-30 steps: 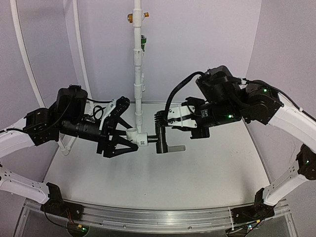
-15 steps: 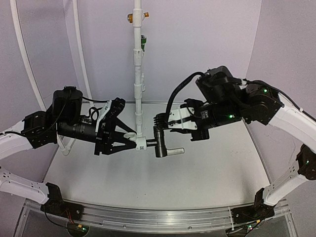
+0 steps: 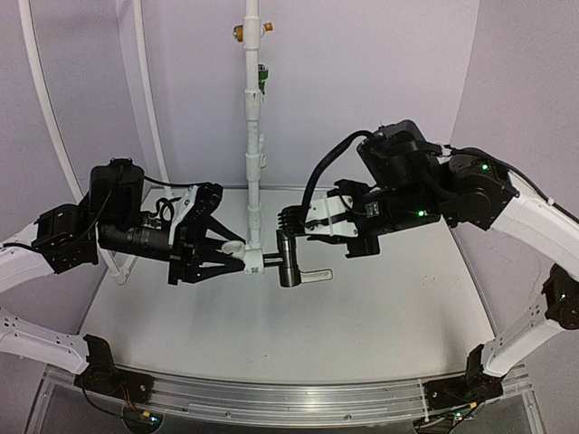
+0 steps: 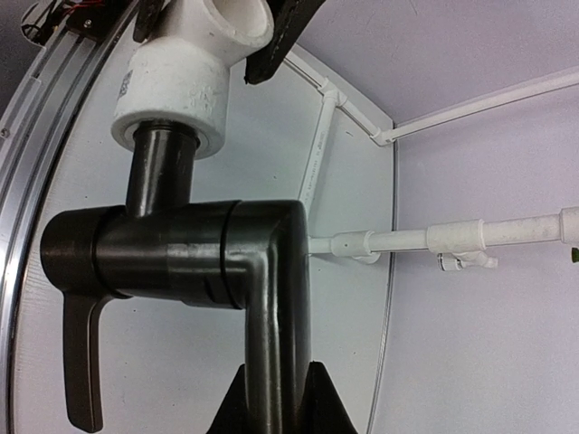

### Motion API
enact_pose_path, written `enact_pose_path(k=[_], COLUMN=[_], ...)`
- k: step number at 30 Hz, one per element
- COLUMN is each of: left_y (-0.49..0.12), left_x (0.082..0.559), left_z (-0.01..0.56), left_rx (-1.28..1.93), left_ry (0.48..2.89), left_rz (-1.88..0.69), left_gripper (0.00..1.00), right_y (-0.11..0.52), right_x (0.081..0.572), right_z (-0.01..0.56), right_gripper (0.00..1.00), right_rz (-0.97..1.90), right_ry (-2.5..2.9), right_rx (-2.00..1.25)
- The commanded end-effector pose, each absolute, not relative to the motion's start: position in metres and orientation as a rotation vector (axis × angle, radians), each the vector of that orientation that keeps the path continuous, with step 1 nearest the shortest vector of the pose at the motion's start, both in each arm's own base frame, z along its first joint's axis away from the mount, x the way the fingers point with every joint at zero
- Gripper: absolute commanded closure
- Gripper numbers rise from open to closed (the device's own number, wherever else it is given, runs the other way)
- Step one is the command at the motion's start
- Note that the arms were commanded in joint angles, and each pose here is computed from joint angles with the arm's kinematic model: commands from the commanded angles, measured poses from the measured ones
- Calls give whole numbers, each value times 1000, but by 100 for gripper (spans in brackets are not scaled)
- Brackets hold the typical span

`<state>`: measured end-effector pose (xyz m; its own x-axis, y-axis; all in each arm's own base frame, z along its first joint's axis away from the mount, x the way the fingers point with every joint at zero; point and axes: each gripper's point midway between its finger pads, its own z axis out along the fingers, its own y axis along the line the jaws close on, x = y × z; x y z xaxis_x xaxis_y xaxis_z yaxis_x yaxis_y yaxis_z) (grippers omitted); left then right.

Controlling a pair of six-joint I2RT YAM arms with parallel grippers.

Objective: Install the water faucets

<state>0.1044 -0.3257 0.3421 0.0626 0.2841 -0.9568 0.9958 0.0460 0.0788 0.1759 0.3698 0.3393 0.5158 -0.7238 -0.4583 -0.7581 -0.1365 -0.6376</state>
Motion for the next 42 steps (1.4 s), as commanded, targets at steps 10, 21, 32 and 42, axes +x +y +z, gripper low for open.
enact_pose_path(k=[10,21,32,42], left_y=[-311,-303,-304,-277], left_x=[132,150,168,224], left_z=[370,363,360,337], left_rx=[1225,1249,1038,616], left_ry=[1387,1303,1416,1680], left_rz=[-803,-585,-655,-548], left_gripper=[0,0,0,0], right_y=[369,344,245,208], right_x=[193,200,344,421], right_z=[359,309,226,163], right_gripper=[100,100,100,100], right_rz=[90,357,46,39], right_ry=[1324,1621,2073,2263], right_rx=[-1708,-1624,-1365,-1190])
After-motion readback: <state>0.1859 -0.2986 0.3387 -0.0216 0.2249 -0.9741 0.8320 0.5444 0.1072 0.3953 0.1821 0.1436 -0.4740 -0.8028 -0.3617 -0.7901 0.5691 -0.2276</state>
